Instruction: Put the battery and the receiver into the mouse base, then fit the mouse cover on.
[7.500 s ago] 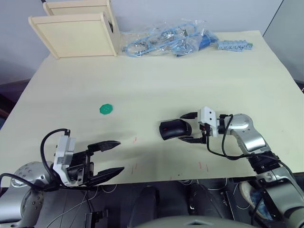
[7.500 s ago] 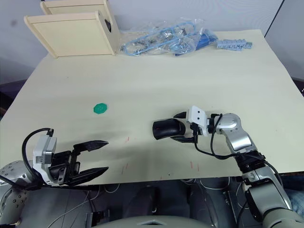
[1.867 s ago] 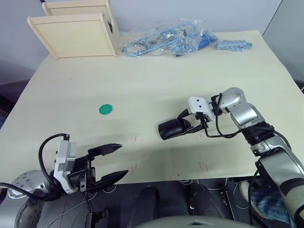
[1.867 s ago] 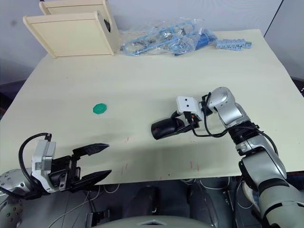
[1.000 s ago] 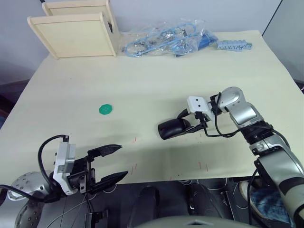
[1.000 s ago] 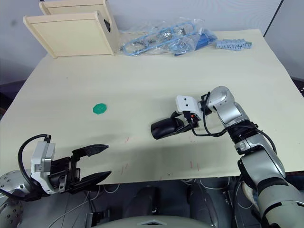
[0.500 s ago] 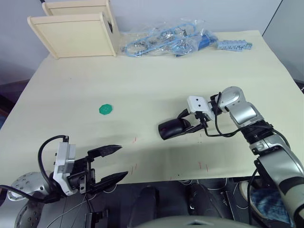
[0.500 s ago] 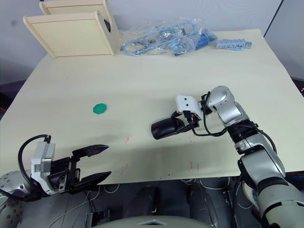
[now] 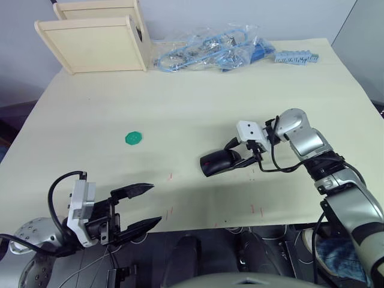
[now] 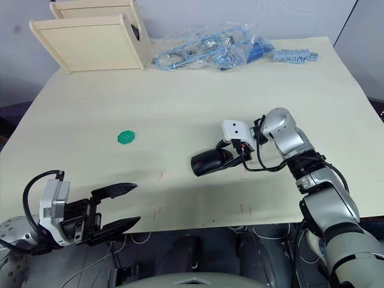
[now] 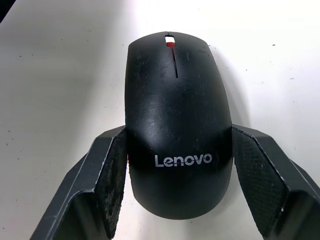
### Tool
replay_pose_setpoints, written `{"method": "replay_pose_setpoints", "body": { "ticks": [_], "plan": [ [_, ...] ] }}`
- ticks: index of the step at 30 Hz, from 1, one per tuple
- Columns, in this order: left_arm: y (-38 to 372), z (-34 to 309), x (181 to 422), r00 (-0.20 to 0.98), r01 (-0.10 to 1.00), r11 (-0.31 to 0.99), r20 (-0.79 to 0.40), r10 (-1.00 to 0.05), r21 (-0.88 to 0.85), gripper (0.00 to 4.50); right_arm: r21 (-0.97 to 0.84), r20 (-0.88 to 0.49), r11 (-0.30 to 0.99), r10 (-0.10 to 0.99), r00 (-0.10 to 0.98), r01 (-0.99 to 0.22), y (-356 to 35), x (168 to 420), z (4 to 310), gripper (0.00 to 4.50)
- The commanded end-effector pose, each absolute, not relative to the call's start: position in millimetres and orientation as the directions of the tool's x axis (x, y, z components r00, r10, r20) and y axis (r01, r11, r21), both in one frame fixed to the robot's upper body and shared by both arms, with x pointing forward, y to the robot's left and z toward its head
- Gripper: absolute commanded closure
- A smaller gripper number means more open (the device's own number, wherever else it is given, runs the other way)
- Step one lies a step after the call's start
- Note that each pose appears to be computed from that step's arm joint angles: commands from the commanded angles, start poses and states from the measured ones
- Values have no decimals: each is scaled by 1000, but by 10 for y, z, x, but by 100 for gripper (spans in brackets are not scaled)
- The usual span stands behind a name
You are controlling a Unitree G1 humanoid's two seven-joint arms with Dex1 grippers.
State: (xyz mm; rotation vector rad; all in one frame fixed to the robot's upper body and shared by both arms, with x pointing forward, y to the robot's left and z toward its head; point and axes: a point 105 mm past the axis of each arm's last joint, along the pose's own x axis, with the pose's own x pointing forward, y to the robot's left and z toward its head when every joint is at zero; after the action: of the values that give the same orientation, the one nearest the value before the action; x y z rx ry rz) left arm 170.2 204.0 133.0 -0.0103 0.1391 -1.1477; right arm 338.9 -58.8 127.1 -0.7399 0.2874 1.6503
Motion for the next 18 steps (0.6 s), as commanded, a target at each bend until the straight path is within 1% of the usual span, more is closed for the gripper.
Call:
{"method": "replay_pose_setpoints", "body": {
  "ticks": [1, 17, 18],
  "plan": [
    [2063, 1416, 1686, 406, 911, 411, -89, -909, -41, 0, -252, -591, -241, 805, -48, -937, -545, 3402, 1409, 146],
    [2058, 1413, 1691, 406, 911, 411, -90, -909, -40, 0, -248, -594, -240, 803, -49, -939, -558, 3404, 1405, 146],
    [2057, 1414, 1692, 406, 911, 410, -90, -910, -40, 0, -248, -594, -240, 803, -49, -939, -557, 3404, 1406, 116]
  ]
}}
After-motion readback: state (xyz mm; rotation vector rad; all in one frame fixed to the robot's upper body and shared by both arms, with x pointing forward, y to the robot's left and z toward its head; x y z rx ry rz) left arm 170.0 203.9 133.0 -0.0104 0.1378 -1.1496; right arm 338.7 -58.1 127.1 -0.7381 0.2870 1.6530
